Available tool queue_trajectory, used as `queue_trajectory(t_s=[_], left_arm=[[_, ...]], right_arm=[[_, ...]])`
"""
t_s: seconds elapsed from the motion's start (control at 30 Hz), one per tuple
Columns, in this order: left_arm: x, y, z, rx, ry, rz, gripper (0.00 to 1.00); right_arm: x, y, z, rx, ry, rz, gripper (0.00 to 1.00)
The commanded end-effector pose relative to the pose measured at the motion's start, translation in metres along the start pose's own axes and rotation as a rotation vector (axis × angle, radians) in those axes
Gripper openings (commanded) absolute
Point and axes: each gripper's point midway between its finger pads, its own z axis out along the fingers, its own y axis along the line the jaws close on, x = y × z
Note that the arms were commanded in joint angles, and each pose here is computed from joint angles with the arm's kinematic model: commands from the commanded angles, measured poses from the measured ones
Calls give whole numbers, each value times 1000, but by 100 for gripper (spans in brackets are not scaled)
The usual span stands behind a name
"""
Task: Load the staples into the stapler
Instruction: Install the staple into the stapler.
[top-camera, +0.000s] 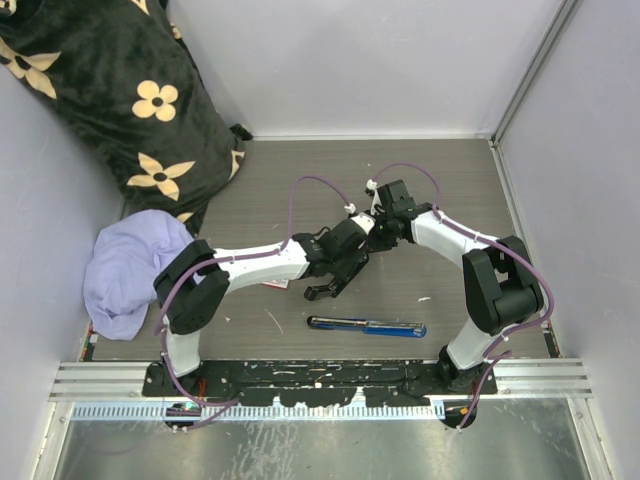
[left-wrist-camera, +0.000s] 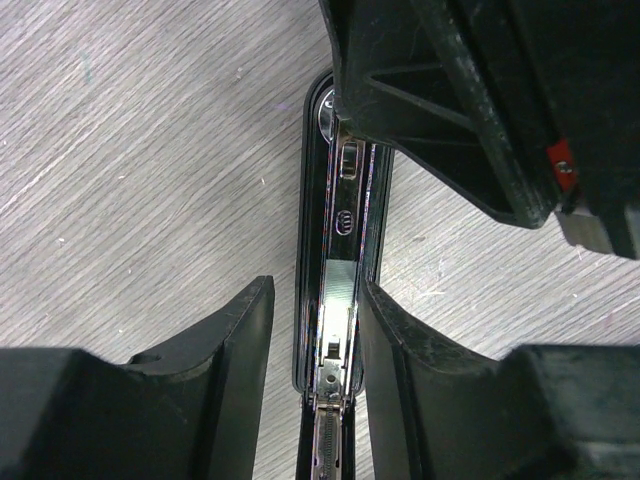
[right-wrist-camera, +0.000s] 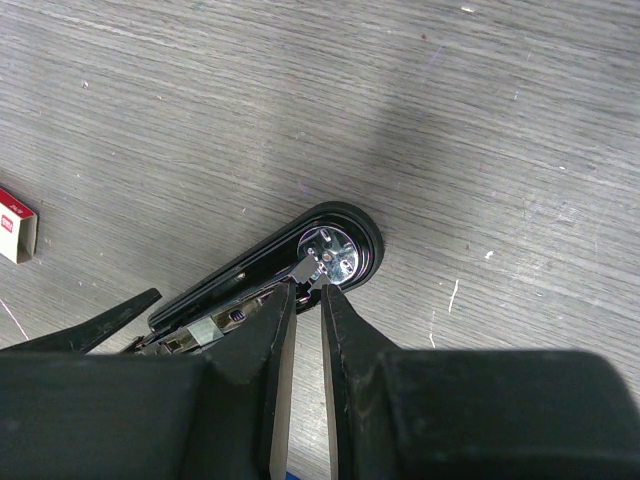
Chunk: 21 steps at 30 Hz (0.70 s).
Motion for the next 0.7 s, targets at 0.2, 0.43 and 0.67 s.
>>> queue_trajectory(t_s=[0.2, 0.43, 0.67], left_arm=[[-45, -1, -41, 53, -165, -45, 42], [-81, 11, -104, 66, -324, -70, 53], [-73, 53, -138, 54, -315, -134, 49]], right_arm=[[48, -32, 5, 118, 163, -11, 20], [47, -32, 5, 119, 159, -12, 20], [47, -31, 5, 116, 161, -14, 20]])
